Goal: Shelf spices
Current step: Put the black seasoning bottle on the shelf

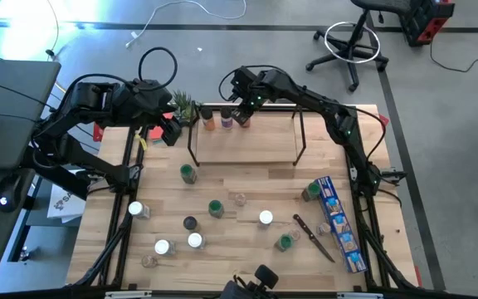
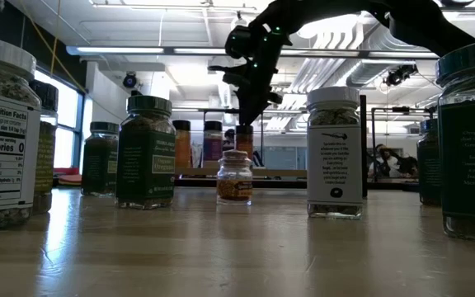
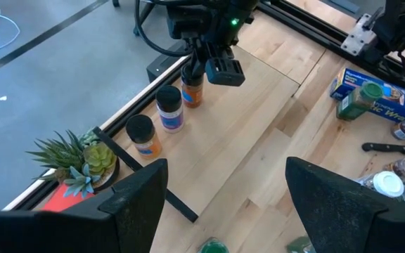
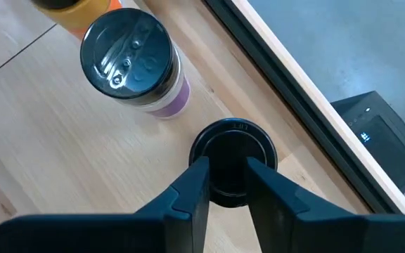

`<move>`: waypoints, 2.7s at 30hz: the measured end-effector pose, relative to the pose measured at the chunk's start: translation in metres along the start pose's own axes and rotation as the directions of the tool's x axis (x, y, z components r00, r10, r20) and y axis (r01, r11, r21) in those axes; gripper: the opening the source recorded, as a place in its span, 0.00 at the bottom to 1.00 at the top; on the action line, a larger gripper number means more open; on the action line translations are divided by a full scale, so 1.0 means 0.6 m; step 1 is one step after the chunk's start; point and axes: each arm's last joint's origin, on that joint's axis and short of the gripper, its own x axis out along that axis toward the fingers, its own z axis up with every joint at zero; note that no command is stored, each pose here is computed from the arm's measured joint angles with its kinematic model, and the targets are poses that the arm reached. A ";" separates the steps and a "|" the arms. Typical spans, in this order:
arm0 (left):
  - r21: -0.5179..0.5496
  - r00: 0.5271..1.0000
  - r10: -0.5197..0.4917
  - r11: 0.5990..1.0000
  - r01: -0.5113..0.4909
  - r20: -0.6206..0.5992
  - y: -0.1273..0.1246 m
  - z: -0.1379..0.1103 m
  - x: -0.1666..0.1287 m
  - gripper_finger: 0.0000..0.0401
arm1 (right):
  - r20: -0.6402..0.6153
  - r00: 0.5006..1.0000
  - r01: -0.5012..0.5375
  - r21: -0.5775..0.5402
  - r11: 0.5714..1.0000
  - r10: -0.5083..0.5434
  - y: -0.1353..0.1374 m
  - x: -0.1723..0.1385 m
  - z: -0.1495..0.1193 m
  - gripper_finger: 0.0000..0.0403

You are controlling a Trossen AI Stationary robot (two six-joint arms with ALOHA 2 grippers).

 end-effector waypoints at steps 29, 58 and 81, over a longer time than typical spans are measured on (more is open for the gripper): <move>0.030 1.000 0.010 1.000 -0.010 -0.003 0.001 -0.001 0.000 0.70 | 0.168 0.985 -0.026 -0.084 0.996 0.040 0.027 -0.154 -0.012 0.21; 0.434 0.793 -0.196 0.749 0.501 -0.577 -0.161 -0.226 0.037 0.70 | 0.223 0.942 -0.152 -0.384 0.911 0.252 0.159 -0.257 -0.249 0.21; 0.560 0.727 -0.287 0.485 0.672 -0.624 -0.212 -0.366 0.205 0.77 | 0.323 0.914 -0.201 -0.161 0.966 0.244 0.074 -0.385 -0.332 0.21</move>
